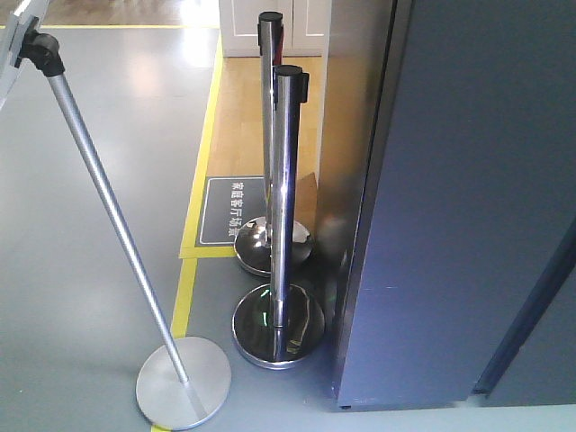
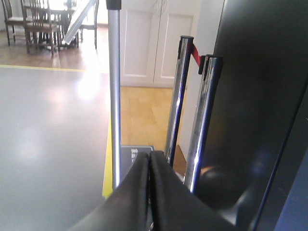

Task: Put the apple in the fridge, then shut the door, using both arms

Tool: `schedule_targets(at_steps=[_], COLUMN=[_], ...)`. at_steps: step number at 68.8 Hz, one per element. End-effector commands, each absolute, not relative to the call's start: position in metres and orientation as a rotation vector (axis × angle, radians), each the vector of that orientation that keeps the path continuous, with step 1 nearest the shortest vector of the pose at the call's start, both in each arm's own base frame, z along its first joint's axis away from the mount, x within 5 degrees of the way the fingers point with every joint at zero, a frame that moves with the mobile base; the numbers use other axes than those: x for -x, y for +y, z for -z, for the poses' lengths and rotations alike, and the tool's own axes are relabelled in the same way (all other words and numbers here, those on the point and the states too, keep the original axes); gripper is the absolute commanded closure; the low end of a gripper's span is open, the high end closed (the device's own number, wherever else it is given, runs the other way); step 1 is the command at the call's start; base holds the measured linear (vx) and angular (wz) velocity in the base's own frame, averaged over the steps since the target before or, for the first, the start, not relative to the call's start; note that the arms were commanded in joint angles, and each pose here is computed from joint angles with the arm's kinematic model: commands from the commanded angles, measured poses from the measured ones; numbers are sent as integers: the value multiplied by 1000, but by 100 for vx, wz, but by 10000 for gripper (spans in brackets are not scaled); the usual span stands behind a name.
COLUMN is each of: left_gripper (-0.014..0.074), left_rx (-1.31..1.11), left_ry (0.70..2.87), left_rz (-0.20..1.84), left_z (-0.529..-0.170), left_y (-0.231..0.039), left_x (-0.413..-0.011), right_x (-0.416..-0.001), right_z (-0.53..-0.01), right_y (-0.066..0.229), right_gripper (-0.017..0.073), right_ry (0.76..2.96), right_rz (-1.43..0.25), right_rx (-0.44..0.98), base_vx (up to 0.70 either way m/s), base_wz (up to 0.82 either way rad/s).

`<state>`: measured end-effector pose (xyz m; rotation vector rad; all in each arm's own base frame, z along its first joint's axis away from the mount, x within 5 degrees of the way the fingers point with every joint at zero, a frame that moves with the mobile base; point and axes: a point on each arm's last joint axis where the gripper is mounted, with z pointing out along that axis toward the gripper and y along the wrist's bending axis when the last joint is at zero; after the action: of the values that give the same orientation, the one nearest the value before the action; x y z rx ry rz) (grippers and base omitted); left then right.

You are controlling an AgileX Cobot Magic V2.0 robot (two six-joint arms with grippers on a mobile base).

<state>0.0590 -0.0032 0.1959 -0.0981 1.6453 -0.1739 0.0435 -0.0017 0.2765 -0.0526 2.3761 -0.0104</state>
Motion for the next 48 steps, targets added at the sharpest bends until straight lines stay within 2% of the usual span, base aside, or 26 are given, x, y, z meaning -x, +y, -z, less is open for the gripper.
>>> schedule_targets(at_steps=[1, 11, 48], left_gripper=[600, 600, 600], left_rx=[79, 50, 48], left_ry=[1532, 1528, 1445], left_rz=[137, 50, 50], left_z=[-206, -206, -214], left_y=[-2, 0, 0], left_x=[-55, -54, -54], right_x=[-47, -47, -48], right_z=[-286, -286, -286], right_y=[-2, -2, -2], right_gripper=[562, 562, 562], right_ry=[2316, 2316, 2315], right_rz=[18, 18, 19], right_rx=[58, 58, 58], base_vx=[0, 0, 0], base_wz=[0, 0, 0])
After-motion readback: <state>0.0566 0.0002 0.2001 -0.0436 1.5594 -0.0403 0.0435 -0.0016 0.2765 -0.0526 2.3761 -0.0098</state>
